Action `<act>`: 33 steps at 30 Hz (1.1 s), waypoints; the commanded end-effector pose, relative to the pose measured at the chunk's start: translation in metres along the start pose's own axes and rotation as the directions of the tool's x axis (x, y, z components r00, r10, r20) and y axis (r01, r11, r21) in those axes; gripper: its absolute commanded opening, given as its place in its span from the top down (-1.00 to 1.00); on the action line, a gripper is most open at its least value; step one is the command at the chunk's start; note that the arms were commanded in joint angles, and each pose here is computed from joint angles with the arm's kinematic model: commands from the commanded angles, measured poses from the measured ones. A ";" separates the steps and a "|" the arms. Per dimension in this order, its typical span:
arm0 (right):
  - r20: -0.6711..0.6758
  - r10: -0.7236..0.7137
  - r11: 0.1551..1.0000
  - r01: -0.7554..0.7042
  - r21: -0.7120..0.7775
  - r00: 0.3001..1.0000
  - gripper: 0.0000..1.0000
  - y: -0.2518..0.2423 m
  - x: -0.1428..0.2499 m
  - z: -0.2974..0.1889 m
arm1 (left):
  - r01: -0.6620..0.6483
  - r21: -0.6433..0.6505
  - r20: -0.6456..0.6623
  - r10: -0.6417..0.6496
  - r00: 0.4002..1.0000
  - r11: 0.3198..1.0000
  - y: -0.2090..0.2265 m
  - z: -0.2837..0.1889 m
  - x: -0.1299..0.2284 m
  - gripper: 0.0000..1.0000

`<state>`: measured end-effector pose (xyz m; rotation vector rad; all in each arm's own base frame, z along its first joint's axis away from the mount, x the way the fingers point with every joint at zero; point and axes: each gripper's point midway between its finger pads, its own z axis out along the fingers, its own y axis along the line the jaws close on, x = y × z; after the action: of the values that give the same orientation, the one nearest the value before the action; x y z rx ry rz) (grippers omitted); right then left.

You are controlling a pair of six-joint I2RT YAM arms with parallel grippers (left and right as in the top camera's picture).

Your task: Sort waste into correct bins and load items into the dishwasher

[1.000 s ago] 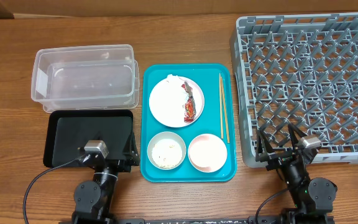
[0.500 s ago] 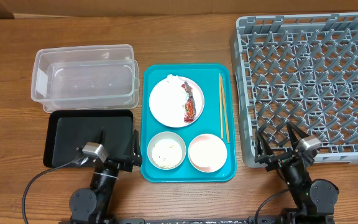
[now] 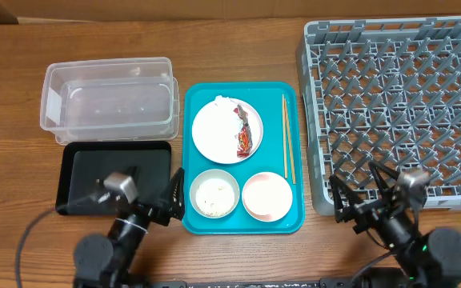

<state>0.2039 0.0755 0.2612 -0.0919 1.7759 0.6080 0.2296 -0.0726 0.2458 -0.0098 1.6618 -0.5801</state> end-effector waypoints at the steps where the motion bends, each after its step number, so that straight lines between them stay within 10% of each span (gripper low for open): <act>1: -0.111 0.070 0.997 -0.067 0.035 0.991 -0.99 0.000 -0.013 0.006 | 0.039 -0.003 -0.106 -0.039 0.994 0.999 -0.014 0.007 -0.022 -1.00; 16: -0.492 0.334 0.941 -0.313 0.127 0.804 -1.00 0.007 -0.029 0.040 | 0.364 0.192 -0.675 -0.146 0.723 0.912 -0.100 0.051 -0.032 -1.00; 33: -0.495 0.341 0.939 -0.316 0.137 0.799 -1.00 0.005 -0.027 0.041 | -0.135 0.032 -0.936 0.077 0.342 0.990 -0.100 0.086 0.179 -0.29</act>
<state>0.2464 0.0912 0.2697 0.1113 2.3868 0.8463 0.2388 -0.2533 0.1354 0.5186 2.7783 -0.5650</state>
